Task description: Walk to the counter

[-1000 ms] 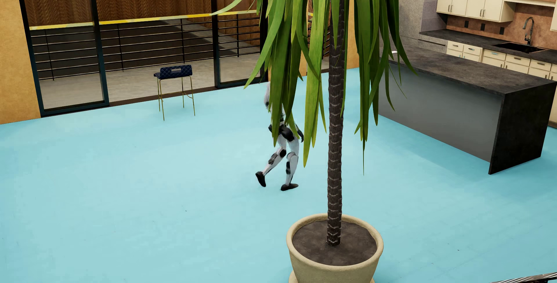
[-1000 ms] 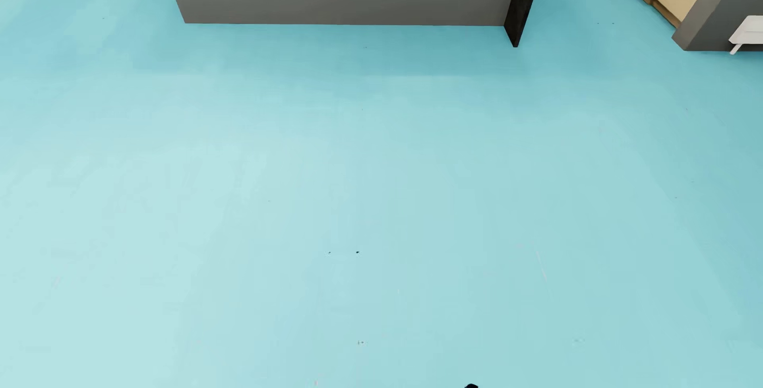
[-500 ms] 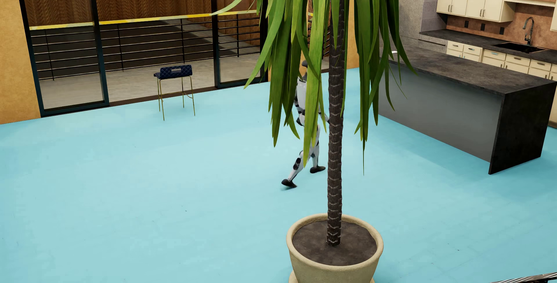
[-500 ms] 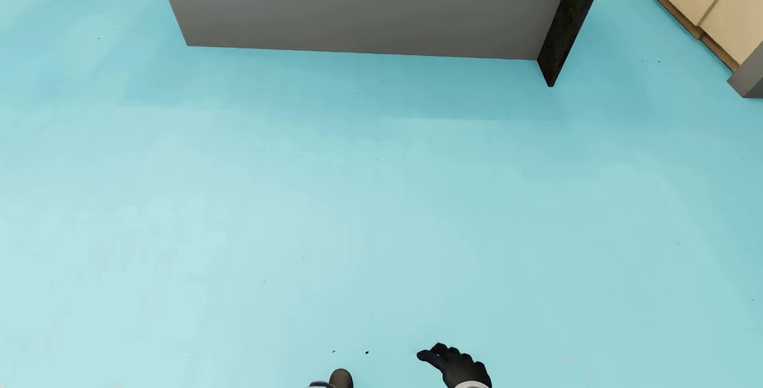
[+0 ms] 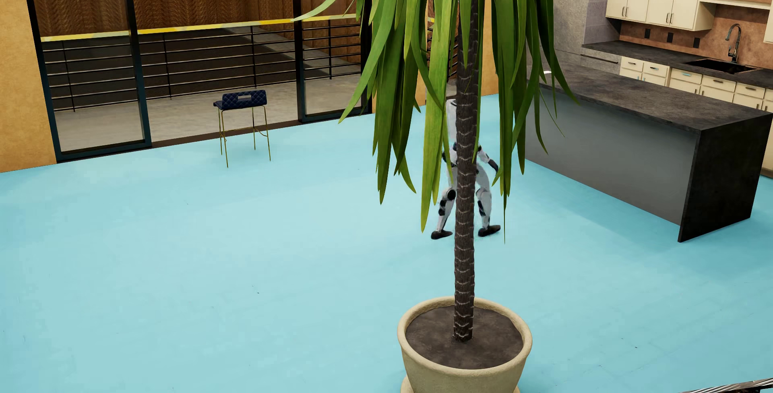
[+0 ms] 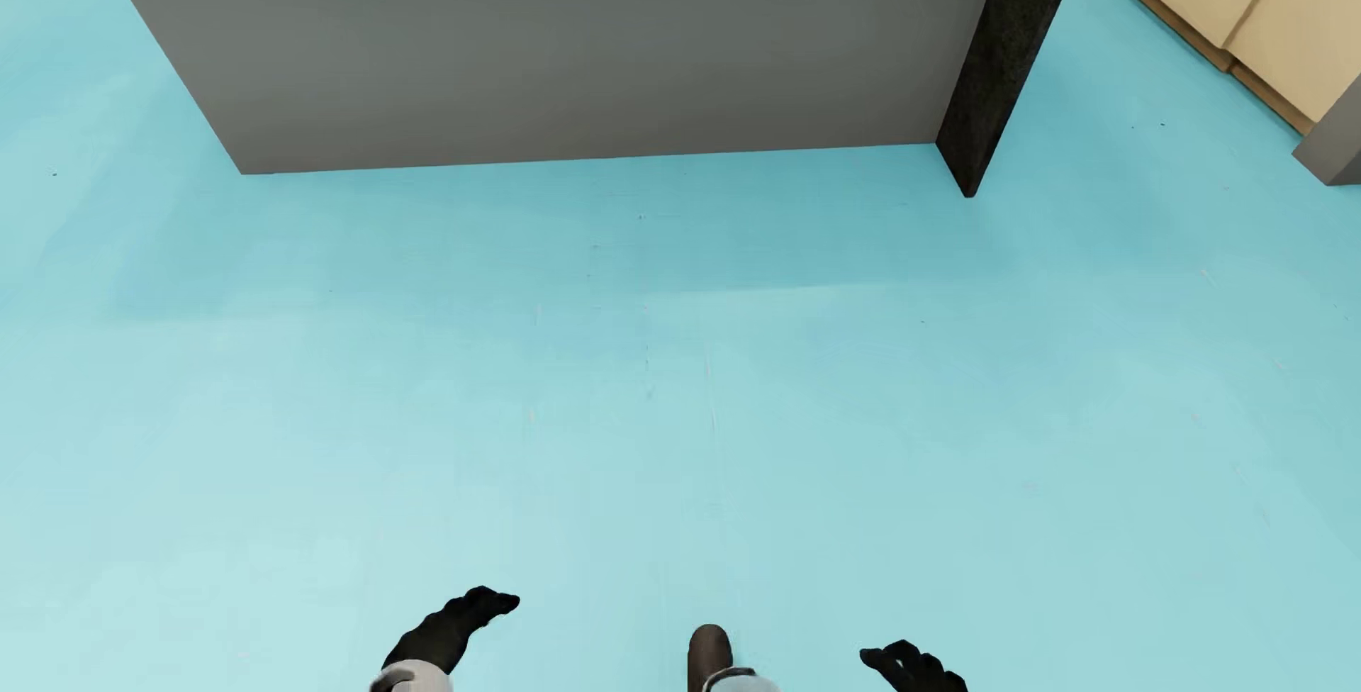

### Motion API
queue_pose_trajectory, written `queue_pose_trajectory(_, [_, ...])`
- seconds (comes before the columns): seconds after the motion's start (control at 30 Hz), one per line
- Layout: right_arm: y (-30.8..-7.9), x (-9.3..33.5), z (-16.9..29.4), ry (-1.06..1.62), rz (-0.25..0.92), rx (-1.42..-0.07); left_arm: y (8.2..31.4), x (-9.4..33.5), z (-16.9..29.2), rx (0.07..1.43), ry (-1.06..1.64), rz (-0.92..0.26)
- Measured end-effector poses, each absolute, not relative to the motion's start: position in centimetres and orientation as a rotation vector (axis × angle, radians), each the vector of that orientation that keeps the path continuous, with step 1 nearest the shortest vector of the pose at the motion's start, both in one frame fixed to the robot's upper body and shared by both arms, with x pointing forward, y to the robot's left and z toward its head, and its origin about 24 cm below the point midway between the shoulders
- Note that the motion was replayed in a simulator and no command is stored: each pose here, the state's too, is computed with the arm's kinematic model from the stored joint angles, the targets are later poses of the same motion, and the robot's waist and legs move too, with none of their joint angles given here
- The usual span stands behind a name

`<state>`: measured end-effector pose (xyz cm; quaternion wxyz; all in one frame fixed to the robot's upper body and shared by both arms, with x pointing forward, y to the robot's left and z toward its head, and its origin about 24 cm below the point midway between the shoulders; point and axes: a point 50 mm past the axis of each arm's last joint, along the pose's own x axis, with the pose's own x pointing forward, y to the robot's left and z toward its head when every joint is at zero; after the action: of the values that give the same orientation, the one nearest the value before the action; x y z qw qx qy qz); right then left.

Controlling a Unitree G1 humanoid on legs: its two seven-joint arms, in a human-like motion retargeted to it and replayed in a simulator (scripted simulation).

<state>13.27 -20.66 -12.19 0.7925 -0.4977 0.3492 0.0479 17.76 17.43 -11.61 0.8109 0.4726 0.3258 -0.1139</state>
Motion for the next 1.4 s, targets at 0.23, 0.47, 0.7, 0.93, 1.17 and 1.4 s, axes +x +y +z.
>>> queue_pose_trajectory(0.23, [-19.0, 7.5, -15.1, 0.95, 0.172, -1.059, 18.2, 14.9, -12.9, 0.964, 0.805, -0.174])
queue_pose_trajectory(0.47, [-16.3, 10.9, -15.2, 0.805, 0.354, -1.142, 21.3, 10.3, -13.4, 1.045, 0.907, -0.32])
queue_pose_trajectory(0.7, [-13.2, 20.1, -10.6, 0.424, 0.276, -1.091, 21.5, 8.3, -13.9, 0.956, 1.031, -0.195])
queue_pose_trajectory(0.93, [-12.5, 19.1, -11.3, 0.465, 0.303, -1.085, 20.5, 8.0, -14.4, 0.92, 1.068, -0.199])
queue_pose_trajectory(1.17, [-17.4, 13.0, -14.8, 0.778, 0.586, -1.264, 18.3, 9.8, -14.5, 0.87, 0.997, -0.203])
queue_pose_trajectory(1.4, [-20.9, 11.2, -14.0, 0.904, 0.181, -1.08, 17.1, 14.7, -13.0, 0.926, 0.808, -0.219])
